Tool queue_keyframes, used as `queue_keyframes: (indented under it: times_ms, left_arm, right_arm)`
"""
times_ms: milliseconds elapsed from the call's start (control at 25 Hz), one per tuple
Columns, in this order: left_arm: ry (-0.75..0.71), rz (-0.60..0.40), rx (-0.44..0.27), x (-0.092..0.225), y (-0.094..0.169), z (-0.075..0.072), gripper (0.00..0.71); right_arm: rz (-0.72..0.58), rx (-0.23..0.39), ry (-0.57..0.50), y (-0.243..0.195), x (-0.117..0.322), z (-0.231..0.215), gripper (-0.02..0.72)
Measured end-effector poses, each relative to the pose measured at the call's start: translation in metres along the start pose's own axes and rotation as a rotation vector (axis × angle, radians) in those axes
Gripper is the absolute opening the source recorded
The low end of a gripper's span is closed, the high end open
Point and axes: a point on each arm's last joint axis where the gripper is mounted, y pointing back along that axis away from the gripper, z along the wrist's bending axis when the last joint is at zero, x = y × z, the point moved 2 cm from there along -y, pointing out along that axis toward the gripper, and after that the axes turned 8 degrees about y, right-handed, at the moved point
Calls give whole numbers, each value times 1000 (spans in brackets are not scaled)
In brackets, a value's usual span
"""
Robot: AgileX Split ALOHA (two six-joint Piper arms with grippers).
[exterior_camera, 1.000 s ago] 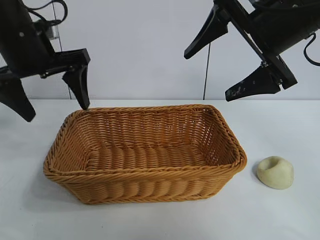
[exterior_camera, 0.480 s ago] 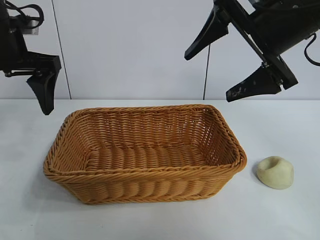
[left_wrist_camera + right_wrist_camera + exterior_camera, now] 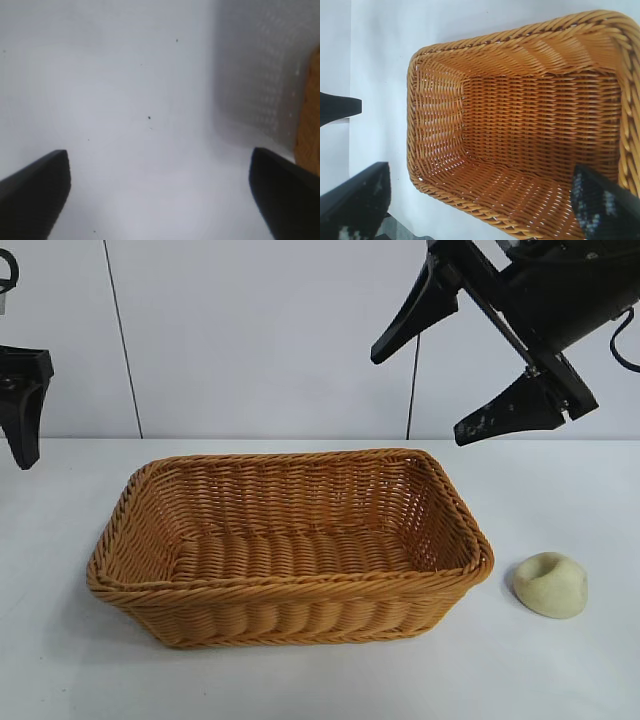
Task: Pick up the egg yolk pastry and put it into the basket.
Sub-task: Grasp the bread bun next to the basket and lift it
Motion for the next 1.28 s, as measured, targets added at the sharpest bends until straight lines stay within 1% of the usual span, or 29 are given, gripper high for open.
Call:
queue_keyframes:
  times_ms: [160,240,400,480,520,680,720,760,960,1000,1080,1160,1280]
  left_arm:
    - [-6,-58,16,34,31,9,695]
    - [-10,-105,26,58,49,16,695]
    - [-11,-206,51,110,75,30,695]
    - [-11,-230,56,133,77,36,695]
    - [-10,-258,63,147,80,40,695]
    - [-9,-340,84,192,75,51,695]
    - [-9,-340,84,192,75,51,695]
    - [-9,-359,89,201,70,53,695]
    - [-8,-505,126,241,53,63,695]
    - [-7,-543,136,253,45,66,695]
    - [-7,-590,152,262,43,68,695]
    - [-5,-651,171,269,46,70,695]
    - [-6,-714,177,276,50,72,695]
  right_arm:
    - [1,0,0,0,0,0,695]
    - [1,0,0,0,0,0,695]
    - [1,0,1,0,0,0,695]
    - [1,0,1,0,0,0,695]
    - [1,0,1,0,0,0,695]
    - [1,0,1,0,0,0,695]
    - [1,0,1,0,0,0,695]
    - [1,0,1,0,0,0,695]
    - [1,0,1,0,0,0,695]
    - [1,0,1,0,0,0,695]
    - [1,0,1,0,0,0,695]
    - [1,0,1,0,0,0,695]
    - [1,0,1,0,0,0,695]
